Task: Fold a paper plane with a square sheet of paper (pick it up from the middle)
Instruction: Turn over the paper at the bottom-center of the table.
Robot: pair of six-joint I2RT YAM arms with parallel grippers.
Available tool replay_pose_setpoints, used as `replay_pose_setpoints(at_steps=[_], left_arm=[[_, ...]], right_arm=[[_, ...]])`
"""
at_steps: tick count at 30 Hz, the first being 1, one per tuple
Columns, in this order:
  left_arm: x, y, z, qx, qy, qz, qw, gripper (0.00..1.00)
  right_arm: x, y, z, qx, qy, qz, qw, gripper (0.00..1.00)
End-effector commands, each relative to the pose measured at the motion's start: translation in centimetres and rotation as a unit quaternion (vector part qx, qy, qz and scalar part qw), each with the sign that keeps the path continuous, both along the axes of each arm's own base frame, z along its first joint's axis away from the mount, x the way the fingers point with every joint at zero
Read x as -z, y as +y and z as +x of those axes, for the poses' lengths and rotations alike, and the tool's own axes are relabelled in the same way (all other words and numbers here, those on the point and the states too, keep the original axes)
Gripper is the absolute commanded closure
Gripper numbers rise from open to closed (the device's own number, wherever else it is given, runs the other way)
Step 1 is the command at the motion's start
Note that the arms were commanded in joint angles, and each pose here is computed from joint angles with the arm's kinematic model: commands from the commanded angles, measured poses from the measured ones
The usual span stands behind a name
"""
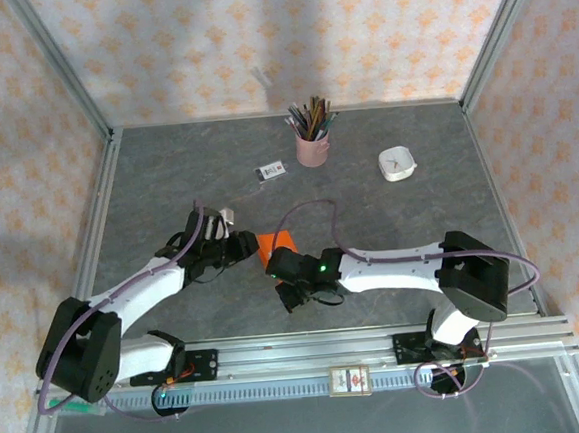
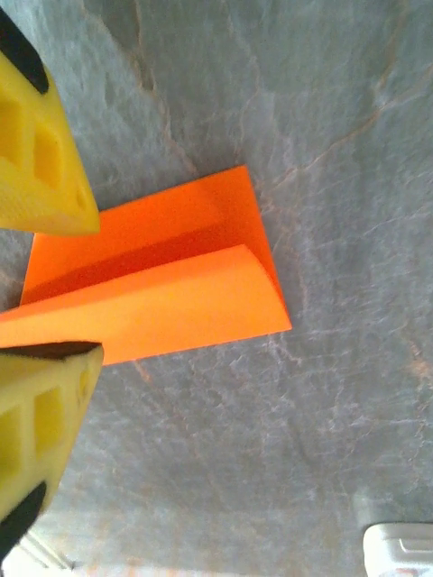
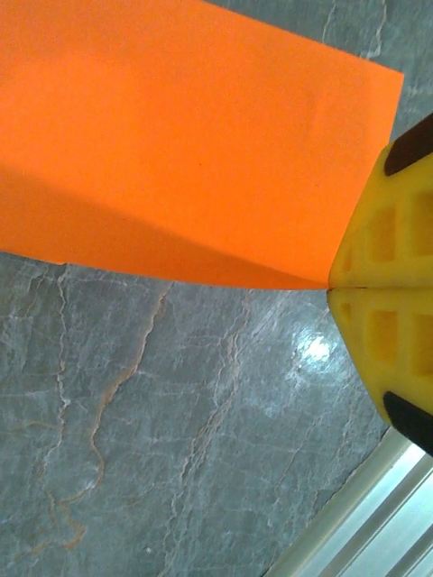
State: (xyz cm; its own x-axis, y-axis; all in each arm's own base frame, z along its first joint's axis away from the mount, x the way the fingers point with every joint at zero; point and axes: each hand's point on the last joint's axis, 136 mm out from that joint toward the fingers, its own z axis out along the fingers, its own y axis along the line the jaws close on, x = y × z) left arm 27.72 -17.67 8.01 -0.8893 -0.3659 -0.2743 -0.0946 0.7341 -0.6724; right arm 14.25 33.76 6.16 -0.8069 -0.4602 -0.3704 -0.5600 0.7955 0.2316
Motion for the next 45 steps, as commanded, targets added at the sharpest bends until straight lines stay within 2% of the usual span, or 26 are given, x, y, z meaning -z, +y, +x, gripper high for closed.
replay_pose_setpoints(at_steps=[1, 8, 18, 25, 32, 45], left_arm=[[-1.8, -2.0, 1.2, 0.021, -0.012, -0.047, 0.999, 0.68], [-1.5, -3.4, 1.8, 0.039, -0.003, -0.046, 0.998, 0.73], [-0.8, -4.2, 2.7, 0.048, 0.006, -0.034, 0.998, 0.73], [1.1, -5.6, 4.5, 0.084, 0.013, 0.031, 0.996, 0.72], [4.1, -5.2, 4.9, 0.099, 0.038, 0.088, 0.991, 0.72], [7.1, -5.6, 3.8, 0.145, 0.064, 0.115, 0.981, 0.73]], right_arm=[[-0.8, 1.0, 0.4, 0.022, -0.003, 0.04, 0.999, 0.96], [0.2, 0.9, 0.7, 0.038, -0.006, 0.044, 0.998, 0.95], [1.0, 1.3, 0.9, 0.065, 0.003, 0.056, 0.996, 0.95], [1.8, 1.4, 1.3, 0.08, 0.005, 0.05, 0.996, 0.95], [1.6, 1.9, 1.8, 0.09, -0.001, 0.061, 0.994, 0.95], [0.7, 2.0, 3.6, 0.089, 0.011, 0.088, 0.992, 0.95]])
